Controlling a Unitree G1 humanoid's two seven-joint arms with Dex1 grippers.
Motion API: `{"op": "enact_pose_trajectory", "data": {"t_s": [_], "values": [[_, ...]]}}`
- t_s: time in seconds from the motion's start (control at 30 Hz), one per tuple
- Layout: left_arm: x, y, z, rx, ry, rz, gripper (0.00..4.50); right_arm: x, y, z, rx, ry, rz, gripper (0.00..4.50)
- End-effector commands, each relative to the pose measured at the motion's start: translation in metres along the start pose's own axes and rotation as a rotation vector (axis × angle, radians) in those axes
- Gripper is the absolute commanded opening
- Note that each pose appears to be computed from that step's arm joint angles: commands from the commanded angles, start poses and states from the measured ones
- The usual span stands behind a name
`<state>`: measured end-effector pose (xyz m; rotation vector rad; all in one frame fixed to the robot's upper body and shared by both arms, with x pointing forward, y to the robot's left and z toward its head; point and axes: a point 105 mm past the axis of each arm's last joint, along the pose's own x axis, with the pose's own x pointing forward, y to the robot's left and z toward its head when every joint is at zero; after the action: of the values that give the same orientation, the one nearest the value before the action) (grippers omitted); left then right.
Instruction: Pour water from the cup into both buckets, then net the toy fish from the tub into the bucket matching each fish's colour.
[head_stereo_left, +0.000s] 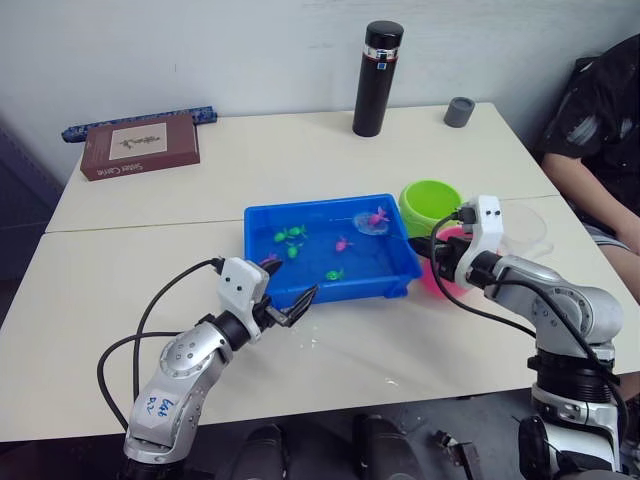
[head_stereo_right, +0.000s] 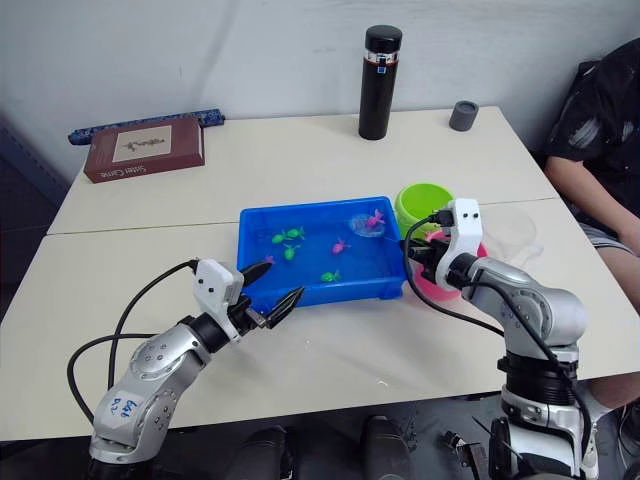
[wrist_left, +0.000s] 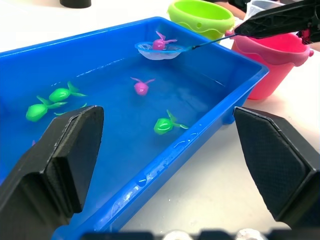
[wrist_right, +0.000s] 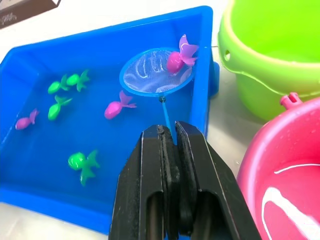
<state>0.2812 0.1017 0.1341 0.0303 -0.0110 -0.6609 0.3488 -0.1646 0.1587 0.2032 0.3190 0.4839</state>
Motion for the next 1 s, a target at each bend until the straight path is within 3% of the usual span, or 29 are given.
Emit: {"op": "enact_pose_trajectory", "data": {"t_s": [0.03,0.47,0.73,1.0], "values": [[0.001,-0.005,0.007,0.015,-0.036,-0.023,4.45,-0.011,0.012,0.012,-0.115,-0.059,0.029,0.00],[0.004,-0.004,0.010,0.026,-0.037,-0.059,4.45,-0.046,0.046,0.012,-0.367,-0.141,0.066,0.00],[0.012,-0.006,0.014,0.031,-0.042,-0.133,4.45,-0.077,0.048,0.026,-0.462,-0.224,-0.038,0.00],[0.020,-0.012,0.018,0.035,-0.045,-0.230,4.45,-0.111,0.026,0.036,-0.556,-0.272,-0.235,0.00]]}}
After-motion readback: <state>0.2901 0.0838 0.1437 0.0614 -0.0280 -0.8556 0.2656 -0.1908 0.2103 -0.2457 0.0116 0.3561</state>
